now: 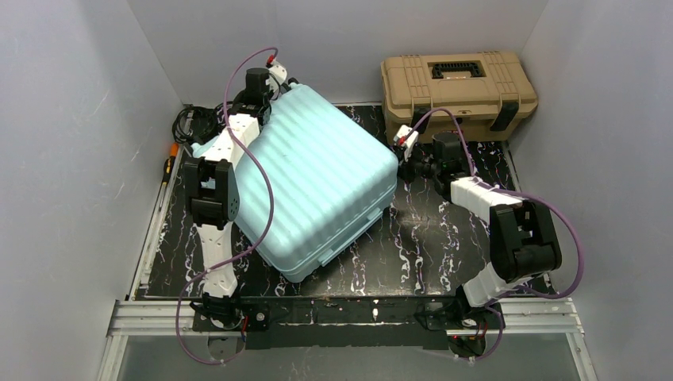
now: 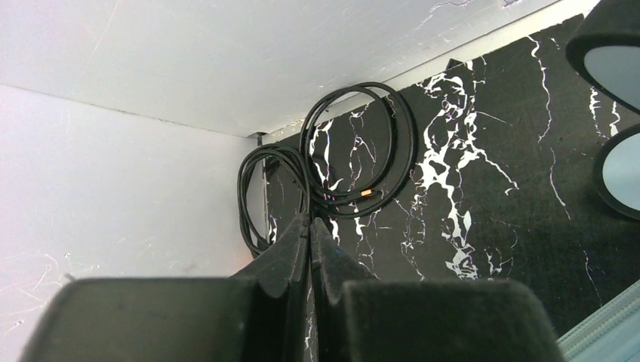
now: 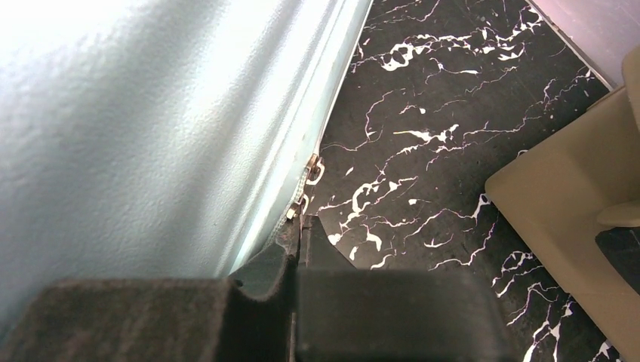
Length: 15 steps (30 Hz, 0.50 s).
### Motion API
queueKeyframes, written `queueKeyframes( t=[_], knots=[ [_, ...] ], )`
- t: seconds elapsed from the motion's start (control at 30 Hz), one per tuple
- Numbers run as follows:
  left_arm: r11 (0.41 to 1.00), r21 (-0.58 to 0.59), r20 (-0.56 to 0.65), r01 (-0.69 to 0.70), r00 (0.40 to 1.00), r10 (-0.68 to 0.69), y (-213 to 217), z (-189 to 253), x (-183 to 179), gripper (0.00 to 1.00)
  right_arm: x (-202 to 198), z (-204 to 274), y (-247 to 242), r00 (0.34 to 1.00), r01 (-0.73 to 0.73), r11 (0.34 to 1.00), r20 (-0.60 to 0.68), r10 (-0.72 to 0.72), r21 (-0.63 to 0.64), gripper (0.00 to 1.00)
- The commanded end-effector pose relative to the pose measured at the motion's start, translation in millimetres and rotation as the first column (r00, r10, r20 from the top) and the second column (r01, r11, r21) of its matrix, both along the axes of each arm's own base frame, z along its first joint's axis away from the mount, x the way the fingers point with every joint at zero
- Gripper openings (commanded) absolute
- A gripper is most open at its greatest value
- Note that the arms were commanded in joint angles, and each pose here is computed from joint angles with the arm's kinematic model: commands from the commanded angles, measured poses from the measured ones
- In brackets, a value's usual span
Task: Pack the luggage
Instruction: Zip the luggage at the center of the board.
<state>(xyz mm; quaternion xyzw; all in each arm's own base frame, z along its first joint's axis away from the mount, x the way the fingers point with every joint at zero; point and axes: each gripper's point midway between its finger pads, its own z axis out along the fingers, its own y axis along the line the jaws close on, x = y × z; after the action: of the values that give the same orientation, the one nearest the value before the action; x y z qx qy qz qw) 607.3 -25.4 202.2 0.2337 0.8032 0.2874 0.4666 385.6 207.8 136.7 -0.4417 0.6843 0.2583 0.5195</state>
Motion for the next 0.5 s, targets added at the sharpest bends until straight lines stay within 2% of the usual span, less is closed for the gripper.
queueKeyframes(
  t=[0.0,0.03,0.17,0.23,0.33,0.47],
  knots=[
    [0.968,-0.089,-0.201,0.236,0.947,-0.25,-112,-46,-47,0.0,35,58,38,0.971,0.013,0.998,0.236,-0.027,0.062,0.04],
    [0.971,-0.085,-0.2,0.223,0.951,-0.236,-108,-44,-46,0.0,34,59,36,0.971,0.017,0.998,0.236,-0.03,0.058,0.1],
    [0.985,-0.101,-0.186,0.142,0.97,-0.159,-91,-27,-41,0.02,30,61,24,0.965,0.053,0.999,0.256,-0.05,-0.003,0.44],
    [0.988,-0.112,-0.16,0.109,0.979,-0.126,-79,-12,-38,0.05,31,67,13,0.958,0.102,0.994,0.273,-0.09,-0.031,0.64],
    [0.991,-0.12,-0.116,0.067,0.99,-0.081,-62,13,-36,0.21,30,76,-7,0.943,0.184,0.98,0.294,-0.154,-0.076,0.86],
    [0.988,-0.154,-0.055,0.008,0.998,-0.017,-35,56,-40,0.54,24,93,-37,0.919,0.296,0.948,0.306,-0.248,-0.118,0.96]
  ],
)
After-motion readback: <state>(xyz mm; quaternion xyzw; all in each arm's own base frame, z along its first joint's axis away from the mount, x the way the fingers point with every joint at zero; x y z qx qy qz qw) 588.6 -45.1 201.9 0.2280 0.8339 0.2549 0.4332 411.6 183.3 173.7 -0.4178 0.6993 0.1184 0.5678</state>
